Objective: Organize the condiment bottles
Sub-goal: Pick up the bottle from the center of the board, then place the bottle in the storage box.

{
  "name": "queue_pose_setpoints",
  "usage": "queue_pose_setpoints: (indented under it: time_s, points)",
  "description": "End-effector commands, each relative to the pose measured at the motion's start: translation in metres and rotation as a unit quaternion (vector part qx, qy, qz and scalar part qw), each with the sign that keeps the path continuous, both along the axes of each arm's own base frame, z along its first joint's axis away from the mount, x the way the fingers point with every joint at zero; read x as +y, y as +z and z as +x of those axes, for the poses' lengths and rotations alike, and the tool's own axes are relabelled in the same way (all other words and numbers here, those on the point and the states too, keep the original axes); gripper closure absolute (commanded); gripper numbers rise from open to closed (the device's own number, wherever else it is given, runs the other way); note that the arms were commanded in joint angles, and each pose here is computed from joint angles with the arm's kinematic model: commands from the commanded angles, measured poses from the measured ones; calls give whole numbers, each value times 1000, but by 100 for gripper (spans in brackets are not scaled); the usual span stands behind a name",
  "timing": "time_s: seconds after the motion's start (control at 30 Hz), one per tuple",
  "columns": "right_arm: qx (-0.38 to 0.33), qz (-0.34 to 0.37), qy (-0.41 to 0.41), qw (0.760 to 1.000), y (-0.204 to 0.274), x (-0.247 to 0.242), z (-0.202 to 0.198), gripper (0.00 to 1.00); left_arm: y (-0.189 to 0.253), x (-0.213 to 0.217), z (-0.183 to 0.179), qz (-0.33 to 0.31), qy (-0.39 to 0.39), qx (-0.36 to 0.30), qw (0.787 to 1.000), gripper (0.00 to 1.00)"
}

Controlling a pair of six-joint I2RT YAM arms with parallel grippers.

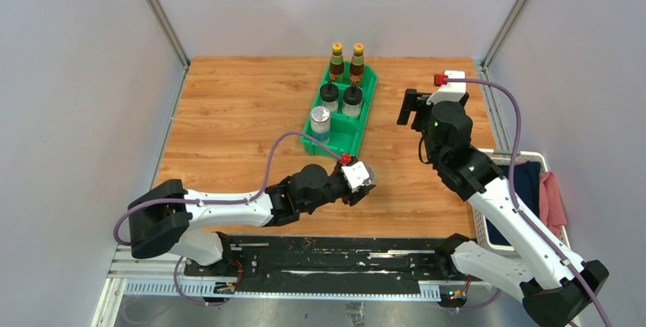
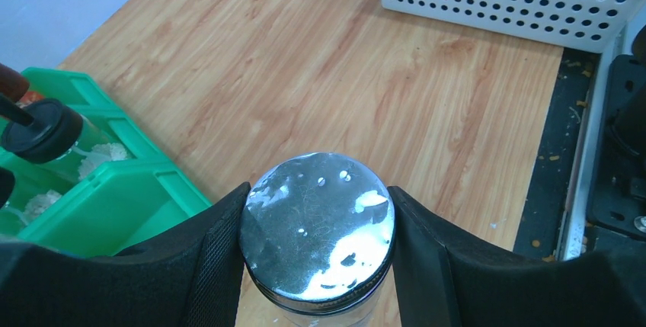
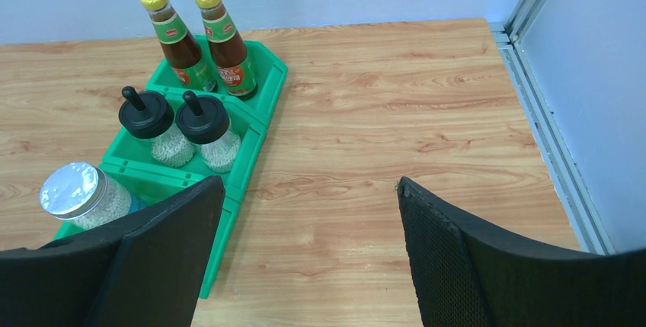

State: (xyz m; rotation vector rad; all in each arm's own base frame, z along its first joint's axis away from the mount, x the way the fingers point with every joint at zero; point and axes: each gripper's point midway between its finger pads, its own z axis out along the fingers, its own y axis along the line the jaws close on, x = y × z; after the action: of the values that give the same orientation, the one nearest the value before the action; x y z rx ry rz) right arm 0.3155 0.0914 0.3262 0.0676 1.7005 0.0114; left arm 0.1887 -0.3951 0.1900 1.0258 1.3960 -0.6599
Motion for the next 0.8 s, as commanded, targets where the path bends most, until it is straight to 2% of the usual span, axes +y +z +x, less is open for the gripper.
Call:
queue_pose_setpoints:
  time_s: [0.0,0.43,0.77]
  points:
    - [-18,13,-14,1000,10,-7,1,13,38,2,12,-32,4,-28,999,100]
    - [-22,19,-9,1000,14,1,10,13,105,8,52,-84,17,-54,995,100]
    - [-36,26,-18,999,21,3,25,13,135,17,87,-120,28,-60,990,100]
